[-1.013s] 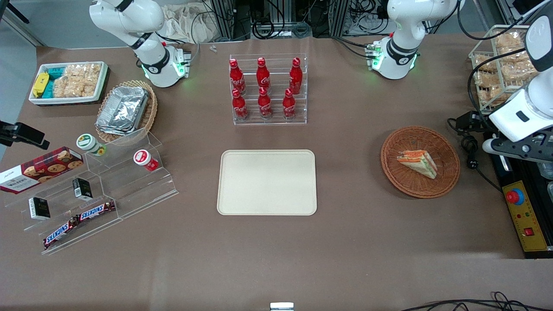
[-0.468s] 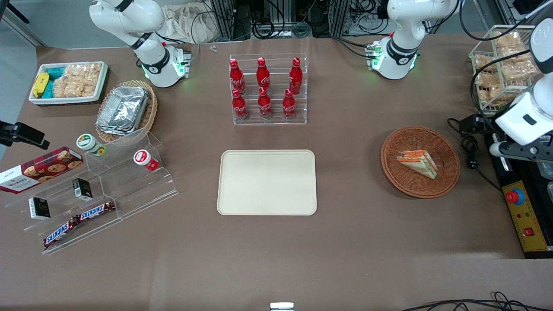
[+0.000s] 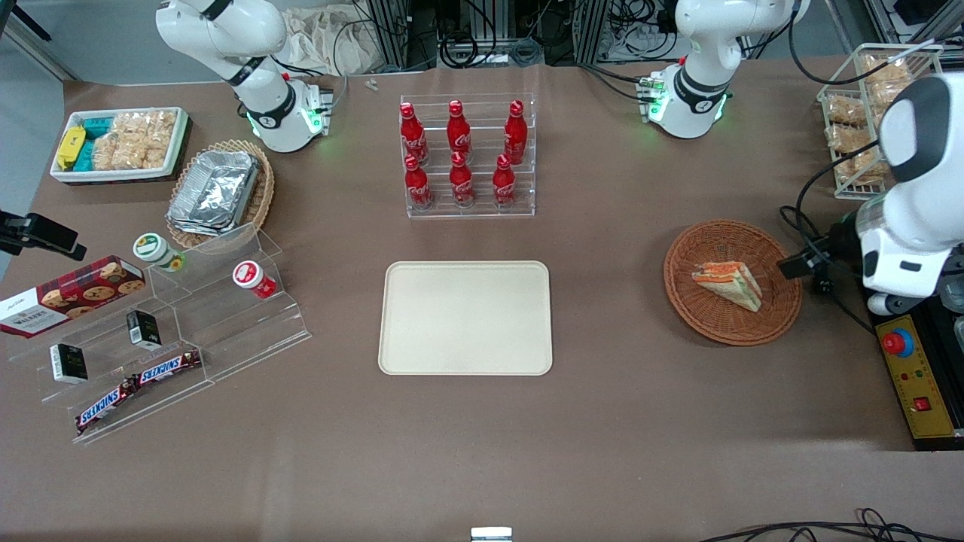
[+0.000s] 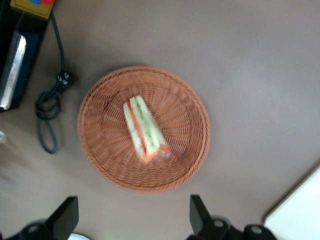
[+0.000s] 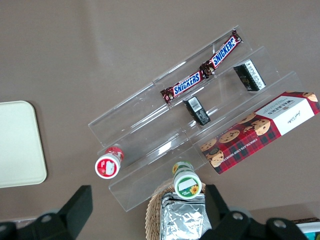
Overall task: Place sandwich from basket to tray
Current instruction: 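Move the left gripper down over the sandwich in the wicker basket, then close the left gripper on the sandwich wedge and lift it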
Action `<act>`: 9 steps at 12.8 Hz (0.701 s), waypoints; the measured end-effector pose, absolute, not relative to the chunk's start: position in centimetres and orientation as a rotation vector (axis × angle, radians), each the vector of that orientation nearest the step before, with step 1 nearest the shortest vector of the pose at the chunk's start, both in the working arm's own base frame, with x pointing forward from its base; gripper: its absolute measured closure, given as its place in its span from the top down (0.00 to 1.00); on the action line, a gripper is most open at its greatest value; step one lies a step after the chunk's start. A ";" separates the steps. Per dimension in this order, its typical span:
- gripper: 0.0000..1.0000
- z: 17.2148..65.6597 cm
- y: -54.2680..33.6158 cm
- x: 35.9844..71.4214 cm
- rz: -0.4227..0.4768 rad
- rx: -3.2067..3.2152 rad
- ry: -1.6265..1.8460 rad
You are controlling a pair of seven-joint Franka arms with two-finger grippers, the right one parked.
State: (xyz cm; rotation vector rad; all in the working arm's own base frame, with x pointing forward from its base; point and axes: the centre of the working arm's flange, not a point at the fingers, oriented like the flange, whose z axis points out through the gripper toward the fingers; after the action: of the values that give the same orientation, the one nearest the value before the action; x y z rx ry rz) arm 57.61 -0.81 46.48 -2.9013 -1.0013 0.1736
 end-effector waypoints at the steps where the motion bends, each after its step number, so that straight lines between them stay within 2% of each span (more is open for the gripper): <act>1: 1.00 44.2 -0.8 57.2 0.162 -2.833 -1.169; 5: 1.00 36.0 -0.6 54.4 0.107 -2.582 -1.542; 9: 1.00 31.0 0.3 52.9 0.124 -2.431 -1.751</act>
State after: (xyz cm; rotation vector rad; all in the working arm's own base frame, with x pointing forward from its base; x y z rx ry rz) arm 52.89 0.35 31.02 -2.4306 -1.7515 0.1236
